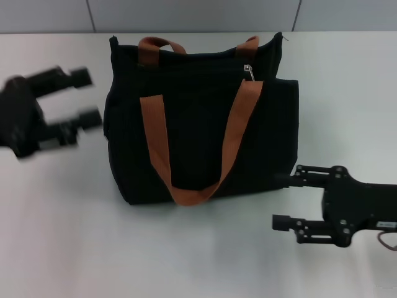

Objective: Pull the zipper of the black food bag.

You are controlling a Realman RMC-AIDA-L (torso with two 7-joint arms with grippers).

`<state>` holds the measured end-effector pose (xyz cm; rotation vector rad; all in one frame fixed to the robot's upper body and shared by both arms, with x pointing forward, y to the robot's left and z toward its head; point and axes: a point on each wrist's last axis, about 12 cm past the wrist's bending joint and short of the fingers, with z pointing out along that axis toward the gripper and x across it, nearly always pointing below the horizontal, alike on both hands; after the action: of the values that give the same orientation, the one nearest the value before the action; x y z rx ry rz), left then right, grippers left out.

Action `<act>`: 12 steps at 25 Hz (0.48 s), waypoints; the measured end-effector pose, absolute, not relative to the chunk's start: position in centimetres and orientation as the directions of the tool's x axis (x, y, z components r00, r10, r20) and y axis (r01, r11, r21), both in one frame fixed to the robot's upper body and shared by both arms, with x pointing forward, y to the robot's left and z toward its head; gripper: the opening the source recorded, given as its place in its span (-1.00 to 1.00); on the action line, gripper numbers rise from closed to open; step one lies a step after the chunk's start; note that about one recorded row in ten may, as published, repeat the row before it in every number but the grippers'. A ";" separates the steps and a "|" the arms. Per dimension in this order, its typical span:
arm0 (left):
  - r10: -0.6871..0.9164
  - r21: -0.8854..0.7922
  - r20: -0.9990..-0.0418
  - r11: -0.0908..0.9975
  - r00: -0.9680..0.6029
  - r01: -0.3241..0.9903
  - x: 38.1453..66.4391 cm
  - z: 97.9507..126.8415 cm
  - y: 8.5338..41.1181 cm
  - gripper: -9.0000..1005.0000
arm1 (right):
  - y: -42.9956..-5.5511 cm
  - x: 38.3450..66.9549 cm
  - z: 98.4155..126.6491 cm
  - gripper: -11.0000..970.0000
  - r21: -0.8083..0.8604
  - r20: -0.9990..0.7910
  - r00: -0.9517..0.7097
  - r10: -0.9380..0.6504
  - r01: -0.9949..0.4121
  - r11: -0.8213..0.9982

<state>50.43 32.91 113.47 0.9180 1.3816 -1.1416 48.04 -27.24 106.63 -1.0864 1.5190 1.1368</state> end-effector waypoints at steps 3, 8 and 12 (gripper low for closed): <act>-0.035 -0.120 -0.993 0.173 -0.115 0.978 49.9 112.6 31.3 0.45 | -26.8 48.2 106.5 0.47 0.164 -0.975 -0.185 -0.121 -0.972 0.170; 0.039 -0.109 -0.993 0.030 -0.110 0.994 47.6 109.6 28.5 0.63 | -26.5 47.9 106.0 0.48 0.145 -0.978 -0.166 -0.127 -0.977 0.158; 0.099 -0.148 -0.983 0.053 -0.152 0.988 46.1 106.9 27.8 0.66 | -26.2 47.2 105.3 0.48 0.120 -0.981 -0.140 -0.134 -0.982 0.145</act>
<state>46.11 27.75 106.93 1.1756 1.4184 -1.2348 47.21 -26.15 105.29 -1.1449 1.4743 1.1285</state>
